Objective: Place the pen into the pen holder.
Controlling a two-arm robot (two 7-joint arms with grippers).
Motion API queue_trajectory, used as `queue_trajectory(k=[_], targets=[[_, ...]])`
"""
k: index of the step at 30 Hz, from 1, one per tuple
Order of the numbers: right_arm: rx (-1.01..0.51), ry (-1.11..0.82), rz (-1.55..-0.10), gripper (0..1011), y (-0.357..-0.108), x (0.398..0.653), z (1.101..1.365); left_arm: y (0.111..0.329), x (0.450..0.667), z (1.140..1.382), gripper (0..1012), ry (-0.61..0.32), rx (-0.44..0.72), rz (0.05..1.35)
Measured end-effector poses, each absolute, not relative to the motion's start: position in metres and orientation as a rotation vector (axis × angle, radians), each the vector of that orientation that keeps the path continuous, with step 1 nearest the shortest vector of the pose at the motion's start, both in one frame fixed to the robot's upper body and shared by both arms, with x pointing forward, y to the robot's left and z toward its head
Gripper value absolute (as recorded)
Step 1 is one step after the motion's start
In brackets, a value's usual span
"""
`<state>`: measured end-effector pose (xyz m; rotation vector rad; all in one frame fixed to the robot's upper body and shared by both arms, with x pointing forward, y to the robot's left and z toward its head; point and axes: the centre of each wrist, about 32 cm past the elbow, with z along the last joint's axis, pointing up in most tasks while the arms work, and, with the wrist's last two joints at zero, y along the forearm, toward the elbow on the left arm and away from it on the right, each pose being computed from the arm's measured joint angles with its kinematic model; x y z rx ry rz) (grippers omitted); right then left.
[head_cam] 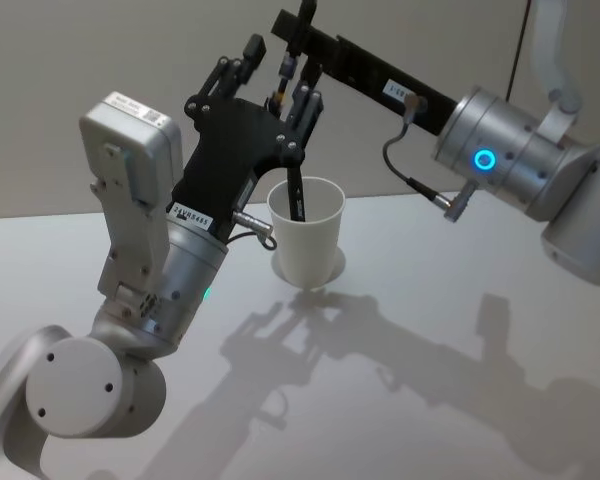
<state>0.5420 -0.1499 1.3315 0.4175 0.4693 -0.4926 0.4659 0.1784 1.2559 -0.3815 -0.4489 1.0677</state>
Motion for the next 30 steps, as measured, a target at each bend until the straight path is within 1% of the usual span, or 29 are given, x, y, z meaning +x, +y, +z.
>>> queue_trajectory(k=[1, 2, 5, 7, 9, 11, 12, 15, 16, 17, 30], targets=[[0.418, 0.469, -0.493, 128, -0.15, 0.542, 1.332, 0.178, 0.466, 1.256, 580, -0.449, -0.382, 1.068], [0.417, 0.469, -0.492, 128, -0.15, 0.542, 1.332, 0.178, 0.466, 1.256, 600, -0.449, -0.381, 1.068], [0.418, 0.469, -0.491, 128, -0.15, 0.542, 1.332, 0.178, 0.466, 1.256, 719, -0.448, -0.382, 1.07], [0.418, 0.469, -0.491, 129, -0.15, 0.542, 1.332, 0.179, 0.466, 1.256, 747, -0.448, -0.382, 1.072], [0.418, 0.468, -0.492, 128, -0.15, 0.542, 1.332, 0.179, 0.466, 1.256, 818, -0.448, -0.382, 1.073], [0.416, 0.464, -0.495, 128, -0.15, 0.542, 1.332, 0.179, 0.466, 1.256, 862, -0.448, -0.382, 1.073], [0.415, 0.457, -0.503, 128, -0.151, 0.543, 1.333, 0.179, 0.466, 1.256, 862, -0.448, -0.382, 1.073], [0.414, 0.44, -0.52, 128, -0.152, 0.544, 1.335, 0.178, 0.466, 1.256, 970, -0.448, -0.38, 1.067], [0.414, 0.436, -0.524, 128, -0.153, 0.544, 1.335, 0.178, 0.466, 1.256, 970, -0.447, -0.379, 1.065], [0.413, 0.431, -0.532, 128, -0.153, 0.545, 1.336, 0.178, 0.466, 1.256, 1001, -0.448, -0.379, 1.065], [0.443, 0.338, -0.666, 129, -0.171, 0.558, 1.351, 0.178, 0.466, 1.256, 1001, -0.447, -0.379, 1.066]])
